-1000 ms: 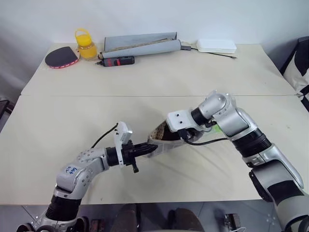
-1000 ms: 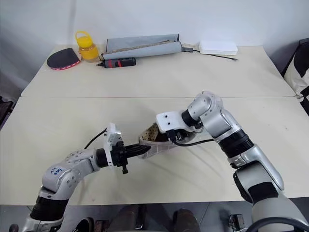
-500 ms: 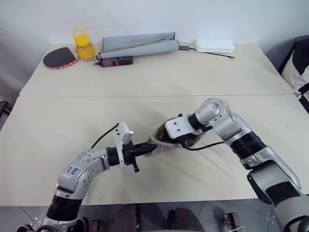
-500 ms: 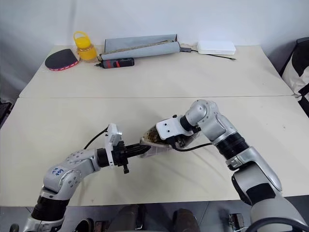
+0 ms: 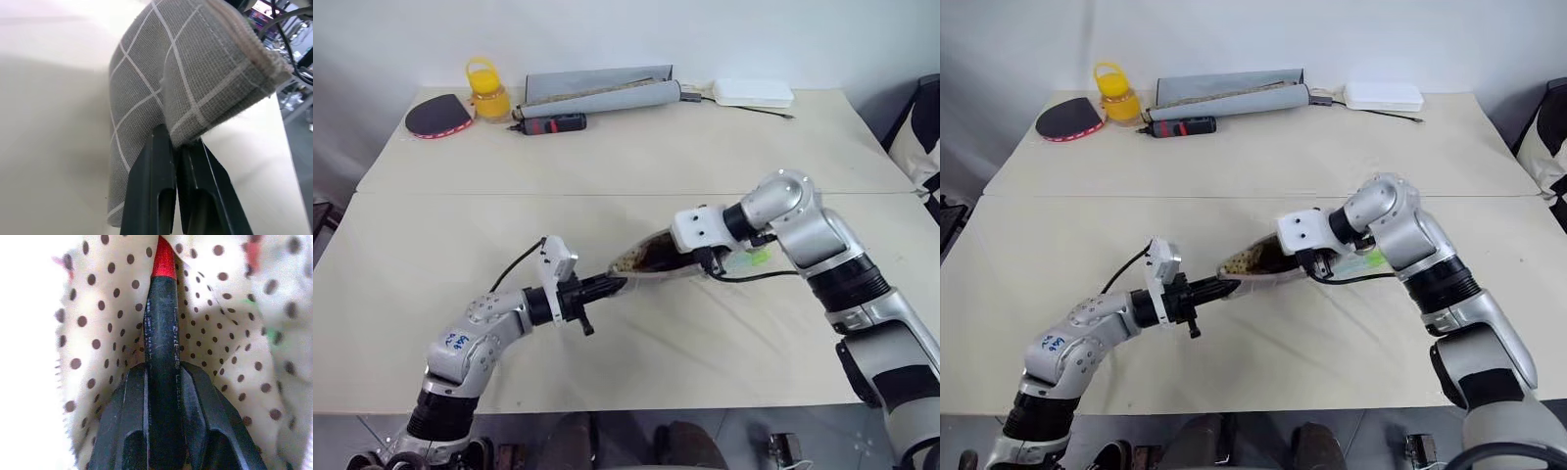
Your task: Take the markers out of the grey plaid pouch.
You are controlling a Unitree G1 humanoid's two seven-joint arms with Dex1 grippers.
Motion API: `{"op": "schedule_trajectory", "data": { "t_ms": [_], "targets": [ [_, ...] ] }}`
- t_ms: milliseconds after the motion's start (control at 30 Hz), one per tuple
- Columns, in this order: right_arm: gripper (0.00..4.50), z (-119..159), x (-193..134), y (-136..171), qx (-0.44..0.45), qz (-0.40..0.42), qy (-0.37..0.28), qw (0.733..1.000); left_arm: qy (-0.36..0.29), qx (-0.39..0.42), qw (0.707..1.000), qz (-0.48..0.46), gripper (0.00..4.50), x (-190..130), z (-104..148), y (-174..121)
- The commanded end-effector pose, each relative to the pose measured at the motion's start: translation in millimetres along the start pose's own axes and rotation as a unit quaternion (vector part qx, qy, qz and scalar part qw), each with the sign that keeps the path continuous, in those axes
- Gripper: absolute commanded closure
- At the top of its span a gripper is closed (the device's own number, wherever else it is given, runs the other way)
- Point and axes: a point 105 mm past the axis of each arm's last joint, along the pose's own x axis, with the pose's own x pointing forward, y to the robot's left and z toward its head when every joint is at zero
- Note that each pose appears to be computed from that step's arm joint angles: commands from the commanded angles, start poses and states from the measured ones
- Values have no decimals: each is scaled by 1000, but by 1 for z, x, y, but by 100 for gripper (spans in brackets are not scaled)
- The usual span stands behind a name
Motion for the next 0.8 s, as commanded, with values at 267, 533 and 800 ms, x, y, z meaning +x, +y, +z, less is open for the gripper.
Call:
{"op": "schedule_trajectory", "data": {
  "t_ms": [267, 533, 800],
  "targets": [
    [394, 43, -44, -21, -2, -64, -107, 992, -12, 41, 997, 70, 450, -12, 12, 29],
    [394, 40, -47, -25, 25, -81, -129, 988, -30, 56, 994, 91, 450, -15, 19, 35],
    [394, 61, -68, -27, 54, -96, -212, 971, -2, 162, 965, 205, 450, -73, 41, 73]
  ]
}}
